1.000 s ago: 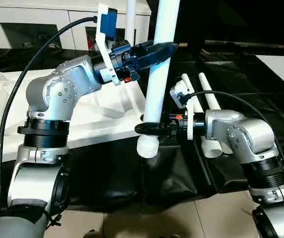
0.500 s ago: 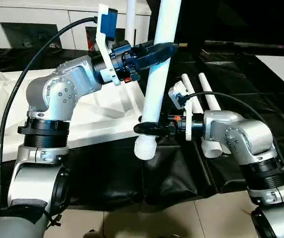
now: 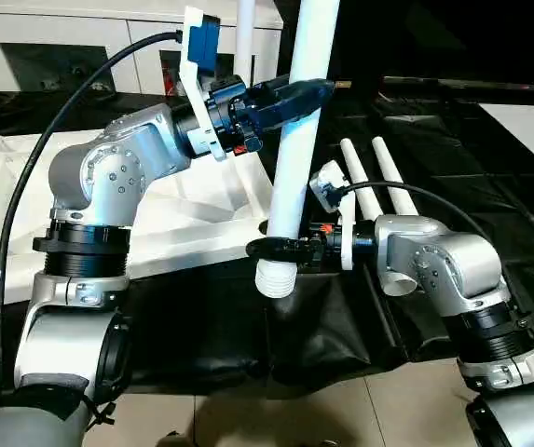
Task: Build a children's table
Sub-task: Insert table leg to table base
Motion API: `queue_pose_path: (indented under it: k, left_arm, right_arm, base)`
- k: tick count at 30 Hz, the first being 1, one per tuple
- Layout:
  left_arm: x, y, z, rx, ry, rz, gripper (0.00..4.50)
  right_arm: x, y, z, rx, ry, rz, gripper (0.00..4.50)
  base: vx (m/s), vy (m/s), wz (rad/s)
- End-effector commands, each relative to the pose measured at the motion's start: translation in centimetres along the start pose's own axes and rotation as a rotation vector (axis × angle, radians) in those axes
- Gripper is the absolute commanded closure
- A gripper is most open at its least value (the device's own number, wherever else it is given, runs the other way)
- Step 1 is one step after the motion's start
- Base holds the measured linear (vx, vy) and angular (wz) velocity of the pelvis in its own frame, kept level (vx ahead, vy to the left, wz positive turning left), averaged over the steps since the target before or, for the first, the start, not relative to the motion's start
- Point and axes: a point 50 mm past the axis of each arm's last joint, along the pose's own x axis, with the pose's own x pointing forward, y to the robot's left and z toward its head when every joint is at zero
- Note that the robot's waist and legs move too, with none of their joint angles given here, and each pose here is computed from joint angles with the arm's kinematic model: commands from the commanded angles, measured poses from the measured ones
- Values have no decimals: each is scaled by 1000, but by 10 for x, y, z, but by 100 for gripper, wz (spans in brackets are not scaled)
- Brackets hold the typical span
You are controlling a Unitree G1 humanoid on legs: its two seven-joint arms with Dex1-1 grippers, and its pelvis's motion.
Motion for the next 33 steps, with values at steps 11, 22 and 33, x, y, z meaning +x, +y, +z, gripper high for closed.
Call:
queue_pose_path:
  k: [11,22,33]
  left_arm:
    - [3,-5,8,34,-14,-38,286]
    - [-1,-10,13,-36,-65,-76,175]
    - [-20,-8,-3,9,-30,26,112]
  right_arm:
    - [-3,-4,1,14,-16,-18,252]
    - [-7,-4,5,-2,-65,-52,257]
    - [-35,-7,20,-28,-179,-168,263]
  base:
    - [0,0,0]
    - [0,0,0]
    - [0,0,0]
